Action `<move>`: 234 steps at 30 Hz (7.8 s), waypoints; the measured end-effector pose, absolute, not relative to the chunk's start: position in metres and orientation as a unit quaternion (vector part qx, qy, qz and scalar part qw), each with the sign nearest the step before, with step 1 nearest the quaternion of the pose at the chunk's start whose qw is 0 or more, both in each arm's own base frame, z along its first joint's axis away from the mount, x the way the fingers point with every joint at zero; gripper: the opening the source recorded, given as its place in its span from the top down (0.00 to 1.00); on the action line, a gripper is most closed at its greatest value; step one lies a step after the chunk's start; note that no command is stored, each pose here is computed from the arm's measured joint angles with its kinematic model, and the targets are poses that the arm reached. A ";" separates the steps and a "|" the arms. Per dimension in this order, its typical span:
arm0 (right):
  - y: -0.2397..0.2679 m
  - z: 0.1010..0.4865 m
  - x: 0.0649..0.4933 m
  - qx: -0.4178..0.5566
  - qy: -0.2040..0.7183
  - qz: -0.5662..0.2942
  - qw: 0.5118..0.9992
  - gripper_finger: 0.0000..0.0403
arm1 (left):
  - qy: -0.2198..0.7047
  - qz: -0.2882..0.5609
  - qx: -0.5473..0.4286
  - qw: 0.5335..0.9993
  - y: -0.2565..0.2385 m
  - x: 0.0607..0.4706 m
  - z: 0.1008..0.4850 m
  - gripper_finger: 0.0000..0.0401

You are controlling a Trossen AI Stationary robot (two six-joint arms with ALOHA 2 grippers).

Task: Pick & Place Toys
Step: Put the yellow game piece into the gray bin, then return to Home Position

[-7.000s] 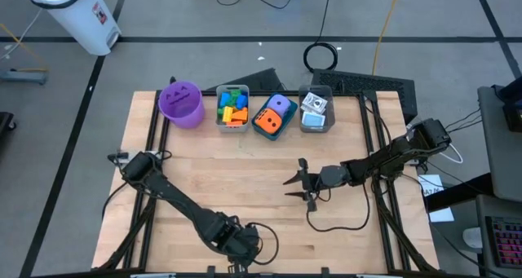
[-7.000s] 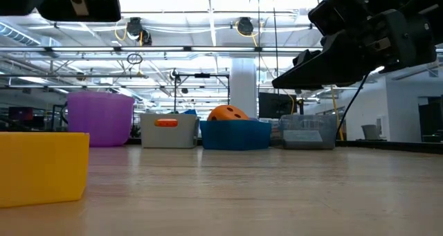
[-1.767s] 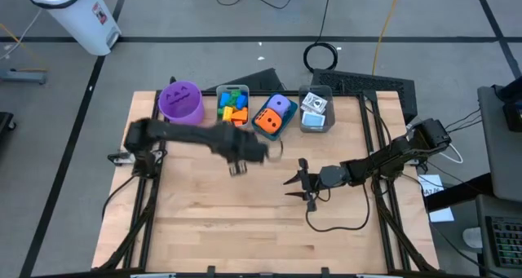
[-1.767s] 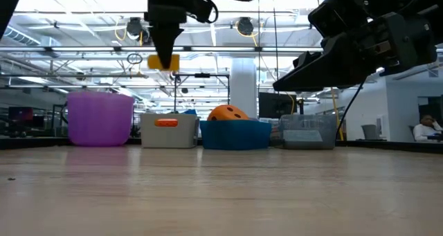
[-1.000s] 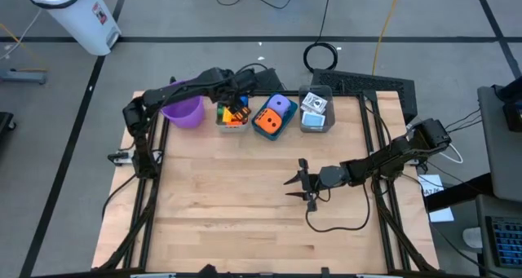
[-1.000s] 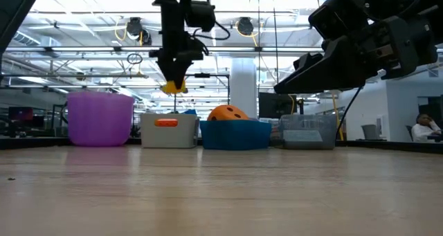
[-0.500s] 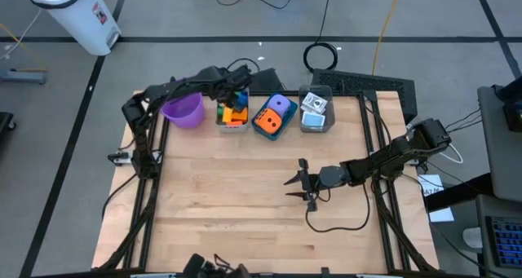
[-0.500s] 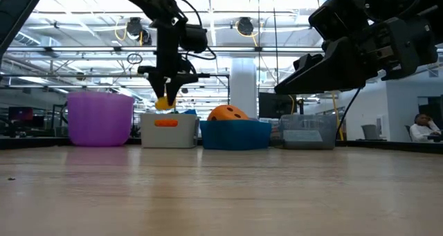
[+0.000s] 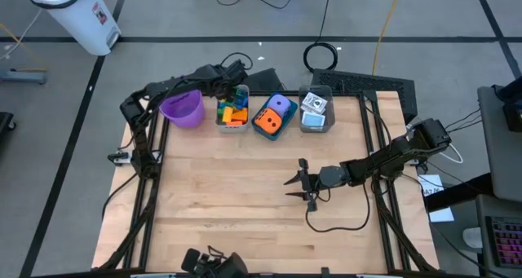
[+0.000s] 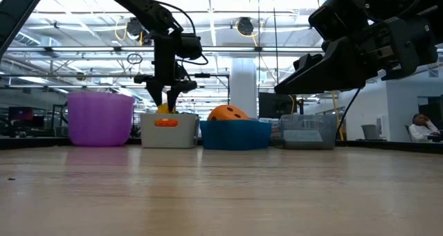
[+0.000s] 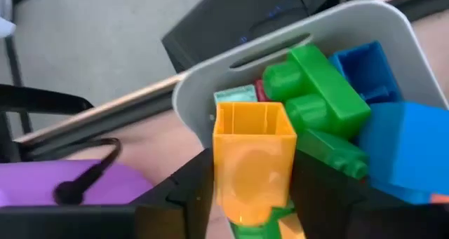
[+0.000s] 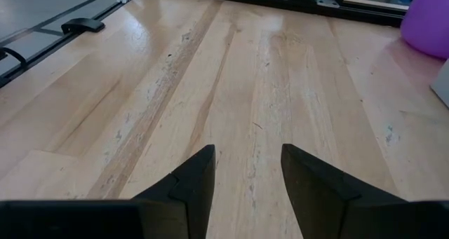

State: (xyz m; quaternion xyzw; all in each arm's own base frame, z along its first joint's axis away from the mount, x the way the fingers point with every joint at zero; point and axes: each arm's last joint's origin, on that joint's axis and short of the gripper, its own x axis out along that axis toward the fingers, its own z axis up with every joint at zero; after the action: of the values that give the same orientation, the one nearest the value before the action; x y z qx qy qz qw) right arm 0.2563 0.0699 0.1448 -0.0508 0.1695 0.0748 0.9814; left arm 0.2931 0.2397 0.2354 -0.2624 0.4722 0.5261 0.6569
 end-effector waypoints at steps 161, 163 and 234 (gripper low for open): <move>0.019 0.177 0.091 -0.021 0.006 0.015 1.000 0.98 | -0.012 -0.055 -0.053 0.997 -0.006 0.107 0.173 0.97; 0.018 0.177 0.092 -0.010 0.006 0.007 1.000 0.98 | -0.013 -0.050 -0.053 0.997 -0.006 0.107 0.173 0.94; 0.018 0.181 0.092 -0.018 -0.017 0.008 1.000 0.89 | -0.012 -0.050 -0.054 0.997 -0.006 0.107 0.173 0.86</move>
State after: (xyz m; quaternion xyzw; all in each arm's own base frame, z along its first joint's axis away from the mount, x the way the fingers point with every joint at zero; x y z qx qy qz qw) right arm 0.0919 0.0183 0.1808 -0.0179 -0.0174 0.0078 0.9997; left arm 0.1071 -0.0059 0.1728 -0.0542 -0.0121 -0.0497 0.9972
